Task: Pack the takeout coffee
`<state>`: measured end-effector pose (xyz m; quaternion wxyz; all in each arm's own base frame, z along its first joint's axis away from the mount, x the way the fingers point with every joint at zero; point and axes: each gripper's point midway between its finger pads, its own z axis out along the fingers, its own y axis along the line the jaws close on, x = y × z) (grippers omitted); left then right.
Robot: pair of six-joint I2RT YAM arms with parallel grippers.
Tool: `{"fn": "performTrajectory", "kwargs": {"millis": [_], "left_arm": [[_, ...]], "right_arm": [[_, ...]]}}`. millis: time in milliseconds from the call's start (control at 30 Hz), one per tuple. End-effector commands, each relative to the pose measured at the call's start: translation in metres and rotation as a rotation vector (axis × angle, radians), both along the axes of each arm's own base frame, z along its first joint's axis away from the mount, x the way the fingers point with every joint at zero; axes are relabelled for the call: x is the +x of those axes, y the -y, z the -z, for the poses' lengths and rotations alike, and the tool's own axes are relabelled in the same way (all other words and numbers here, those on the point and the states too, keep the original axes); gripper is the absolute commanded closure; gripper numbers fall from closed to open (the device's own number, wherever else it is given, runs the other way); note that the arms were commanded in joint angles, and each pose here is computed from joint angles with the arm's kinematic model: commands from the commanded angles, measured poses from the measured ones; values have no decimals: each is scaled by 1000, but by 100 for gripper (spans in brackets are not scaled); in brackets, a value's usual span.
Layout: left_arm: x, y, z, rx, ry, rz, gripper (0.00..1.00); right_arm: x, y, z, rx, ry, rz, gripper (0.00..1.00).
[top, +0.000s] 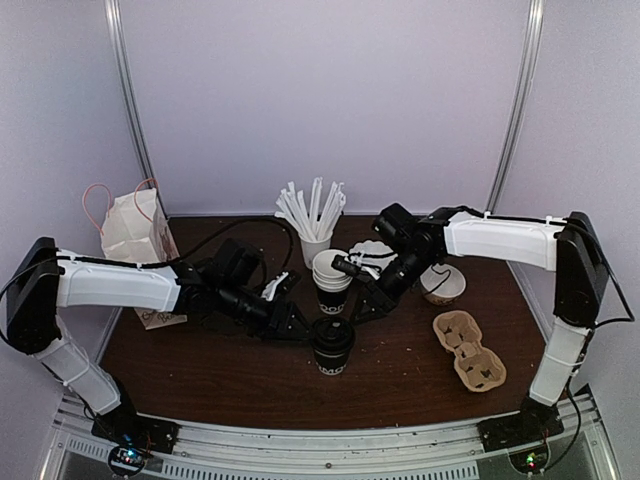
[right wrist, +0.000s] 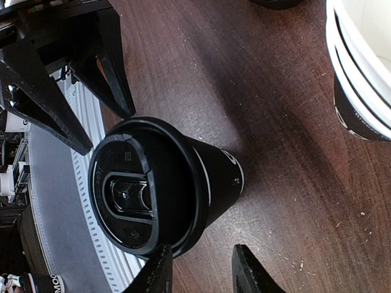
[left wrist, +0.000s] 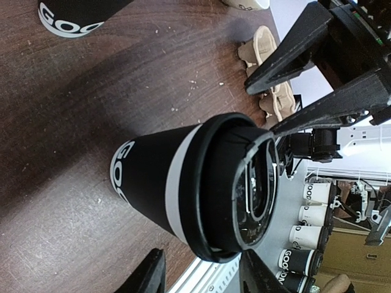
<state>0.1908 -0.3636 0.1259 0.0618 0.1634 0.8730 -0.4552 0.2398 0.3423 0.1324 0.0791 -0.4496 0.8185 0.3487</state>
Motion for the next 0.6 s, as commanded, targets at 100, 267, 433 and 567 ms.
{"fn": "performTrajectory", "kwargs": {"millis": [100, 267, 433, 567], "left_arm": [[1, -1, 3, 9, -1, -21, 57], [1, -1, 4, 6, -2, -23, 59], [1, -3, 7, 18, -7, -31, 60], [2, -5, 14, 40, -20, -40, 60]], "right_arm": [[-1, 1, 7, 2, -33, 7, 63], [-2, 1, 8, 2, -44, 8, 62], [-4, 0, 10, 10, -65, 4, 61], [-5, -1, 13, 6, -83, 2, 60]]}}
